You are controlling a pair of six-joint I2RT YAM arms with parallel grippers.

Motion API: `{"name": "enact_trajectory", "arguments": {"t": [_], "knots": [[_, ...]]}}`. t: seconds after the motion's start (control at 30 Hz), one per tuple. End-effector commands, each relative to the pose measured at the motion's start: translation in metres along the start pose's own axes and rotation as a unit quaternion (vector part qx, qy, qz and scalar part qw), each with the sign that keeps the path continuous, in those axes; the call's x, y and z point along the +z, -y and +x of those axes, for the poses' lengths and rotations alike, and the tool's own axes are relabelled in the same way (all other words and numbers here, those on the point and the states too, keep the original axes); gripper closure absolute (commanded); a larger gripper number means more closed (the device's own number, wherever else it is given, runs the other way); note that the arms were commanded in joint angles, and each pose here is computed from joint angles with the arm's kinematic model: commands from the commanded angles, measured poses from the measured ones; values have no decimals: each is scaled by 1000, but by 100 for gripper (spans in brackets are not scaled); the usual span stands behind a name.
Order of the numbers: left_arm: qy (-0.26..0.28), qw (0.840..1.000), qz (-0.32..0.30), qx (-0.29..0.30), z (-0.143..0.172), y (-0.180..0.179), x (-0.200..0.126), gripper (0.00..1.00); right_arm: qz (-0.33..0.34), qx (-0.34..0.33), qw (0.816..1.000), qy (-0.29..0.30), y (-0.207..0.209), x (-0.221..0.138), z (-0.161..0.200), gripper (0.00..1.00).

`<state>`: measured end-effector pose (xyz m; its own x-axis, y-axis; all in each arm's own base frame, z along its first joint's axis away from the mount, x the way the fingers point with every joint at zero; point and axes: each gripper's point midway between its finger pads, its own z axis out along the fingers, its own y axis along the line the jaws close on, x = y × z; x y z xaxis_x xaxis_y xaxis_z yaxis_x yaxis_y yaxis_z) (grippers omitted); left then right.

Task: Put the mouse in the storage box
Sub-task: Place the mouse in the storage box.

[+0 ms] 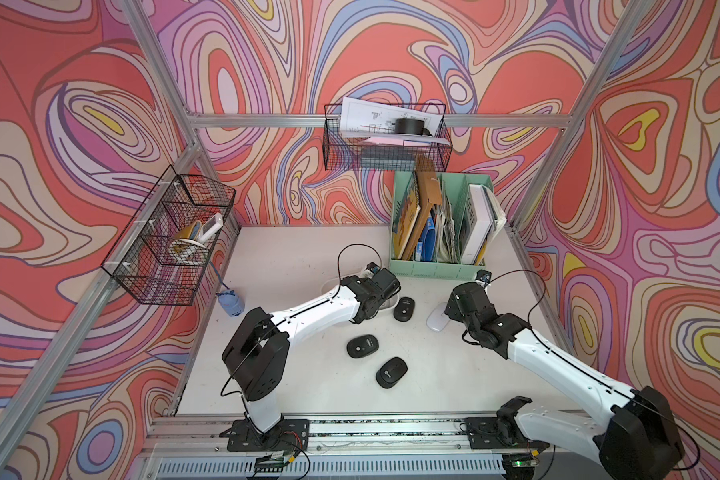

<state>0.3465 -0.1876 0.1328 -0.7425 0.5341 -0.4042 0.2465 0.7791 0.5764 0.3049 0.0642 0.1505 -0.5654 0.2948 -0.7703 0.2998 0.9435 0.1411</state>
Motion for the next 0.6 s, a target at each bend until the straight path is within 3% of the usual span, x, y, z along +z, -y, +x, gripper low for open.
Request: {"name": "enact_trajectory", "arguments": {"t": [0.0, 0.23, 0.57], "knots": [[-11, 1000, -20, 10, 5, 0, 22, 89, -16, 37, 999, 28, 3, -12, -8, 21], [-41, 998, -28, 23, 17, 11, 44, 87, 5, 18, 1000, 4, 6, -5, 1, 22], [-52, 998, 26, 16, 27, 40, 57, 69, -1, 24, 1000, 4, 3, -6, -1, 22]]}}
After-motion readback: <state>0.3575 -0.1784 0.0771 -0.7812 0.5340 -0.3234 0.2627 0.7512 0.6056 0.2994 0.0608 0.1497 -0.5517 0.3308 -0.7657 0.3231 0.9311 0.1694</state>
